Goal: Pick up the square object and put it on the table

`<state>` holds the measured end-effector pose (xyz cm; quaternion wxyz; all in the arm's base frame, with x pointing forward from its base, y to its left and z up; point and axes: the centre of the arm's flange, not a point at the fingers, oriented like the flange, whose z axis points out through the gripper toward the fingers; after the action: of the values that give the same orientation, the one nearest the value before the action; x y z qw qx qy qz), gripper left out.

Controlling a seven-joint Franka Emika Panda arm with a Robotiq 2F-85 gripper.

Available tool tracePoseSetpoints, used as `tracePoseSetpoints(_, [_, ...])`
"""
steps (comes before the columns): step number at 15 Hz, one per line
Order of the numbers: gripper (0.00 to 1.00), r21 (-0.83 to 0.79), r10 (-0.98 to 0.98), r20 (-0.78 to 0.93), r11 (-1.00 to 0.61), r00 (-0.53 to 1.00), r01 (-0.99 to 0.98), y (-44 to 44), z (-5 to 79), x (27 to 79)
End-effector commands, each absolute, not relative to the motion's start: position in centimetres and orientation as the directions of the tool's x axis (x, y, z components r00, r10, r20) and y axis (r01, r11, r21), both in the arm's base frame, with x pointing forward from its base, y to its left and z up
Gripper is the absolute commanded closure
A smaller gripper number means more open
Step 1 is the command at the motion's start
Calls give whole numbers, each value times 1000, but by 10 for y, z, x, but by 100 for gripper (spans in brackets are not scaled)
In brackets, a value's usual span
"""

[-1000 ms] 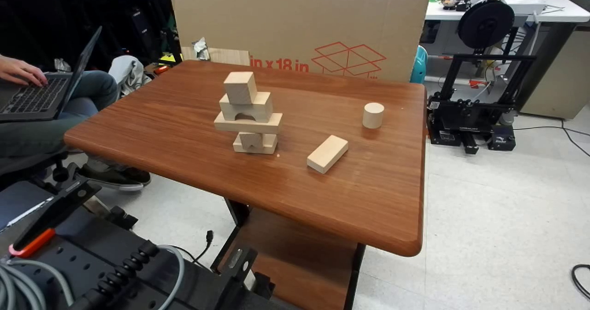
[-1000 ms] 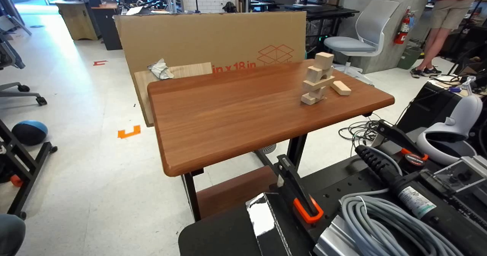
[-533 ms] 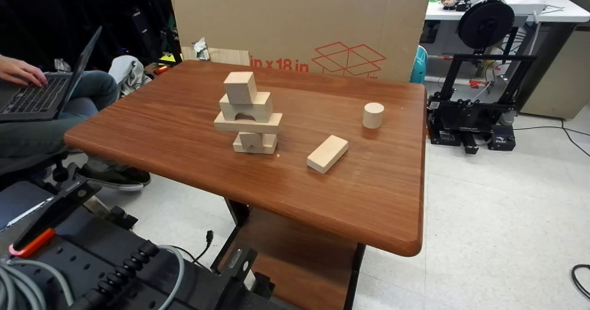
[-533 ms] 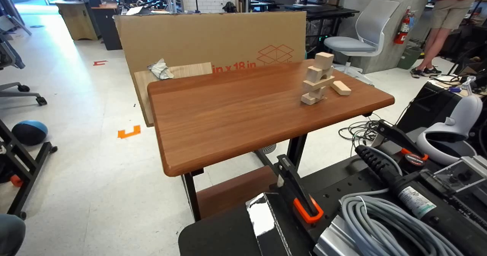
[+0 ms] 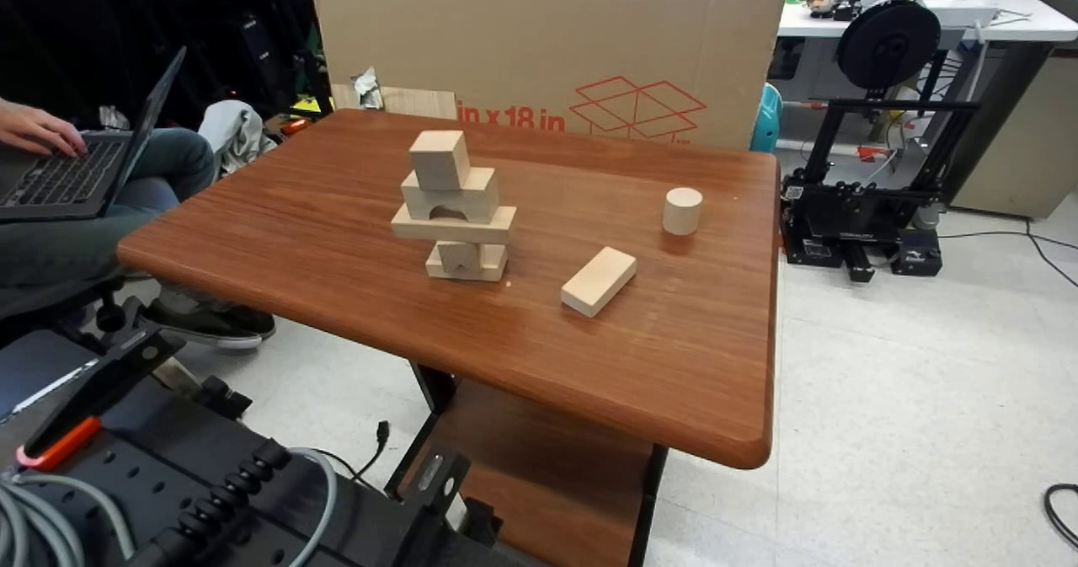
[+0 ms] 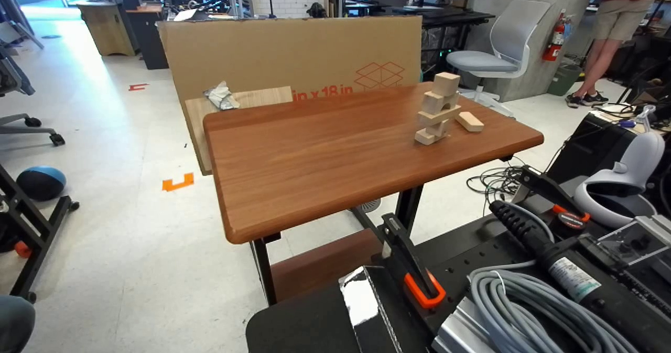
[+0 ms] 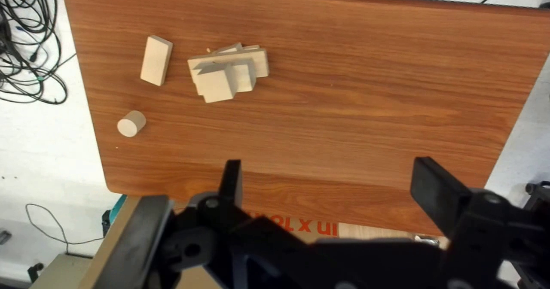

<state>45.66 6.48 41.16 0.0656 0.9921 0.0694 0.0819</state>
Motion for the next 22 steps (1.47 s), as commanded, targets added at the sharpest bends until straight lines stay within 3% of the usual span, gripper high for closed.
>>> tracePoseSetpoints(1, [0, 109, 162, 117, -983, 980, 150, 22, 412, 472])
tracePoseSetpoints(11, [0, 22, 182, -9, -983, 983, 182, -6, 332, 518])
tracePoseSetpoints(22, [0, 35, 134, -85, -990, 987, 137, -45, 294, 521])
